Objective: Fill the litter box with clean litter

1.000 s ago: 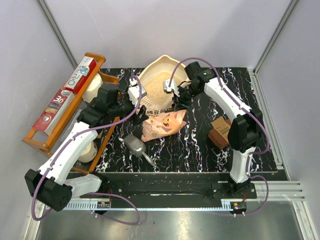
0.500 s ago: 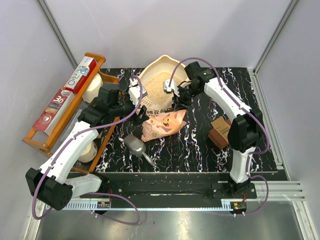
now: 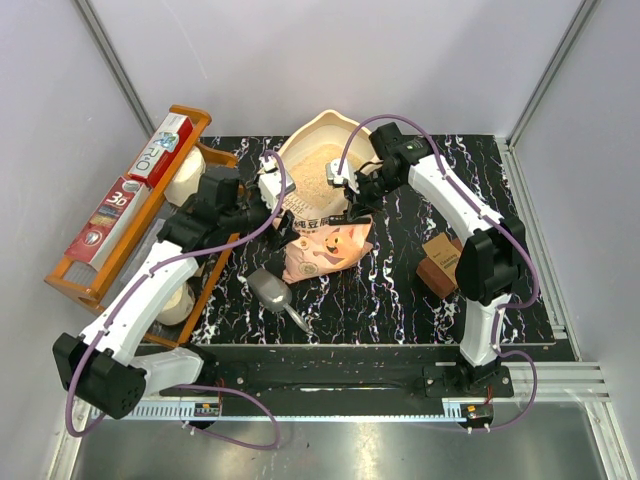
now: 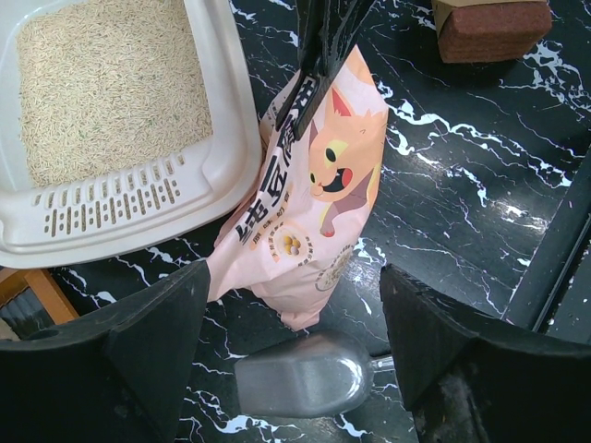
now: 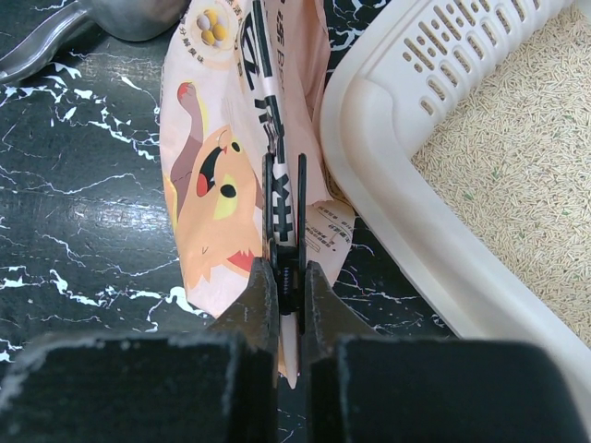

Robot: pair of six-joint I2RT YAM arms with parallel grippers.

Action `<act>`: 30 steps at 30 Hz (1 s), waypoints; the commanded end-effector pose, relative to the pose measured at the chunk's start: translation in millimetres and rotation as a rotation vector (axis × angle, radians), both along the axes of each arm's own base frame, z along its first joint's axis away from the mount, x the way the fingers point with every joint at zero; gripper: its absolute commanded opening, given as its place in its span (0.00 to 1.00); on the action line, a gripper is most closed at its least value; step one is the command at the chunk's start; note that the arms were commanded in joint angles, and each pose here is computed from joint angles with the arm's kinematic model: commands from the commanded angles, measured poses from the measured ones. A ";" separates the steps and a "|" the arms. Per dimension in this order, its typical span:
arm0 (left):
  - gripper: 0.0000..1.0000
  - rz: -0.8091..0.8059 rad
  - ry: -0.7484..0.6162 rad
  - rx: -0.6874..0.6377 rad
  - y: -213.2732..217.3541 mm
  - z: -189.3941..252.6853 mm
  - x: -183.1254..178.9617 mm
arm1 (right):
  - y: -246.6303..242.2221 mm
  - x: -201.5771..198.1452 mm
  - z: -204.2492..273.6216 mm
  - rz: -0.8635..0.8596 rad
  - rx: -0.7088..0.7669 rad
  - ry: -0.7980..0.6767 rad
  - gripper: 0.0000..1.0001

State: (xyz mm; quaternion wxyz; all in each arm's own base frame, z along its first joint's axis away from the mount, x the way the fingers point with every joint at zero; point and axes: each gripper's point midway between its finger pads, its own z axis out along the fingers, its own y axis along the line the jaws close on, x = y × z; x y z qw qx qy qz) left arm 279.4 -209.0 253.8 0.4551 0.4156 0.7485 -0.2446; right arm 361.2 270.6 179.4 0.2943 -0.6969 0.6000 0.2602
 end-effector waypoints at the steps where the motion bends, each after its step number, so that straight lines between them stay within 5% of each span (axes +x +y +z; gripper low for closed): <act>1: 0.79 -0.016 -0.024 -0.036 -5.6 6.8 4.8 | 4.8 -2.7 38.5 0.020 0.046 -0.081 0.00; 11: 0.78 -0.022 -0.026 -0.016 -5.2 4.1 6.9 | -5.9 -2.0 100.8 -0.111 0.152 -0.177 0.00; 17: 0.78 0.007 -0.012 0.010 3.2 -0.9 1.5 | -61.3 -24.3 81.2 -0.478 0.249 0.100 0.00; 19: 0.82 0.176 -0.038 0.010 21.1 -1.2 15.9 | -75.5 -38.9 47.5 -0.653 0.232 0.246 0.00; 21: 0.85 0.329 -0.048 0.000 40.8 -10.7 23.8 | -83.9 -61.4 42.5 -0.711 0.249 0.308 0.00; 24: 0.86 0.322 -0.086 -0.049 41.3 -0.3 16.3 | -86.1 -96.6 16.4 -0.735 0.235 0.432 0.00; 30: 0.85 0.411 0.117 -0.039 40.3 -25.0 15.3 | -98.9 -106.2 -37.1 -0.890 0.136 0.561 0.00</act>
